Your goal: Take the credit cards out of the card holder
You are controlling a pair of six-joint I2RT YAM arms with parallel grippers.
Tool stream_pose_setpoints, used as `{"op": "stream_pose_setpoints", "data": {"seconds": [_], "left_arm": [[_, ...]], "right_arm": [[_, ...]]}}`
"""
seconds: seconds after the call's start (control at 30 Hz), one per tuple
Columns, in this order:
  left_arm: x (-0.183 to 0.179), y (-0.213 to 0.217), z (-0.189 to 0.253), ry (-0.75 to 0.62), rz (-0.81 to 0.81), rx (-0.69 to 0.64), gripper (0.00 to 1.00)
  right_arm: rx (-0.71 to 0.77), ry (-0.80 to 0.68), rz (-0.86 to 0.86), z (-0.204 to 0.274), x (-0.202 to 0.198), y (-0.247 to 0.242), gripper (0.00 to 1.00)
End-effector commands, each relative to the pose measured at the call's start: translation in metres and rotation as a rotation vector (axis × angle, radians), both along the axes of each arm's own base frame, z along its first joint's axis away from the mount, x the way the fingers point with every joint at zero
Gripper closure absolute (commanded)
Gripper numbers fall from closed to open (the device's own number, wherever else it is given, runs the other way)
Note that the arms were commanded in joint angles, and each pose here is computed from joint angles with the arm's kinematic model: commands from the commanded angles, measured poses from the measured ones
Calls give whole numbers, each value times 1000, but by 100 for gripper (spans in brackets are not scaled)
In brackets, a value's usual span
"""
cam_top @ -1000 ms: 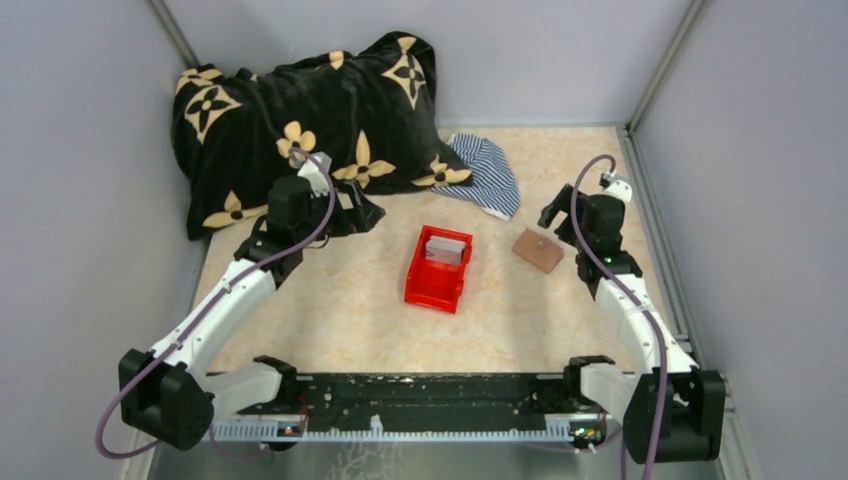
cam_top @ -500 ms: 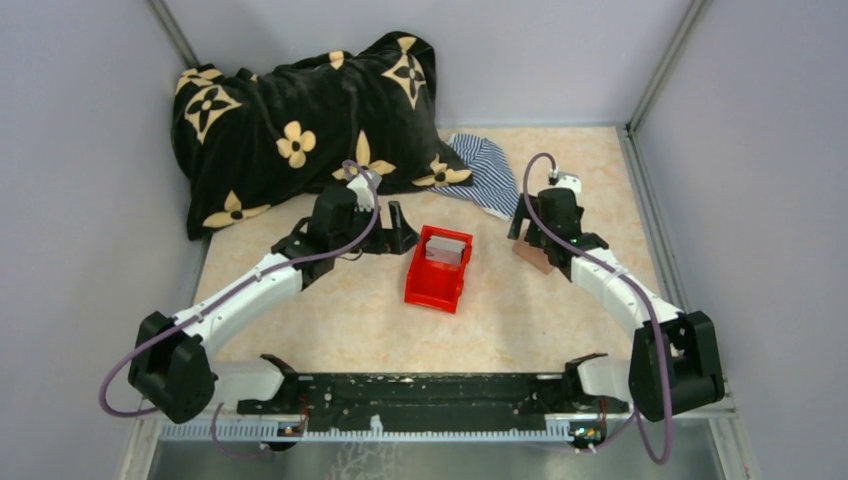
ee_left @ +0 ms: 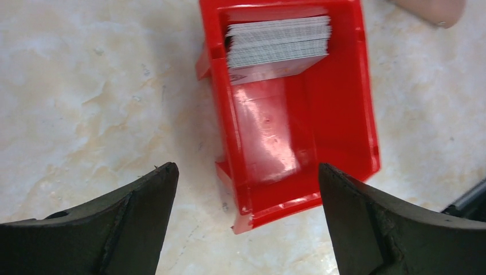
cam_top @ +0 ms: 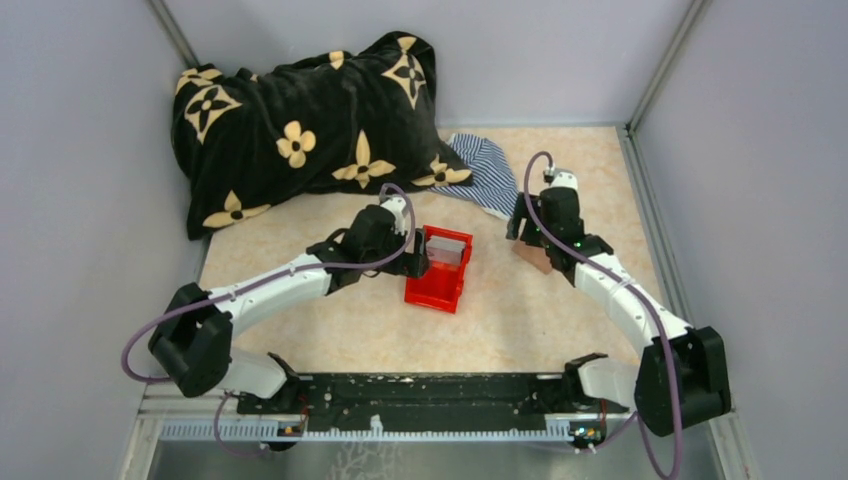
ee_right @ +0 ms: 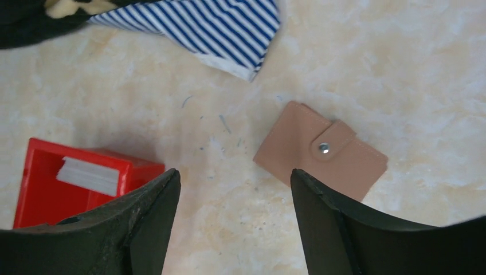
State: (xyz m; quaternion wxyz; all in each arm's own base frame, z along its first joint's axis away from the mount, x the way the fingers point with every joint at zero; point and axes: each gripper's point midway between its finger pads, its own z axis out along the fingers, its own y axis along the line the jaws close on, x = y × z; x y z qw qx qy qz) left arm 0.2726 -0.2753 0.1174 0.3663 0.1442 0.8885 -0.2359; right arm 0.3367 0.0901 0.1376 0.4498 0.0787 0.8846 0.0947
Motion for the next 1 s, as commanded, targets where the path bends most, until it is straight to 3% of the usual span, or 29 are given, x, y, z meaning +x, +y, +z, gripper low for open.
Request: {"op": "stream_pose_setpoints", "data": {"seconds": [0.0,0.13,0.23,0.43,0.7,0.97], "left_arm": [[10,15,-10,-28,48,100,3],[13,16,-12,-38,44,117,2],[12,15,-20,-15,40,119,2],[5,10,-31,13,22,89,2],[5,10,-50,43,33,114,2],[12,15,-61,46,80,145,2]], "right_arm": [[21,-84,102,39,2,34,38],[37,-30,96,23,-9,37,81],[30,19,109,2,-21,39,99],[35,80,179,-31,-41,69,100],[176,127,216,-74,-44,99,100],[156,151,280,-88,-34,121,100]]}}
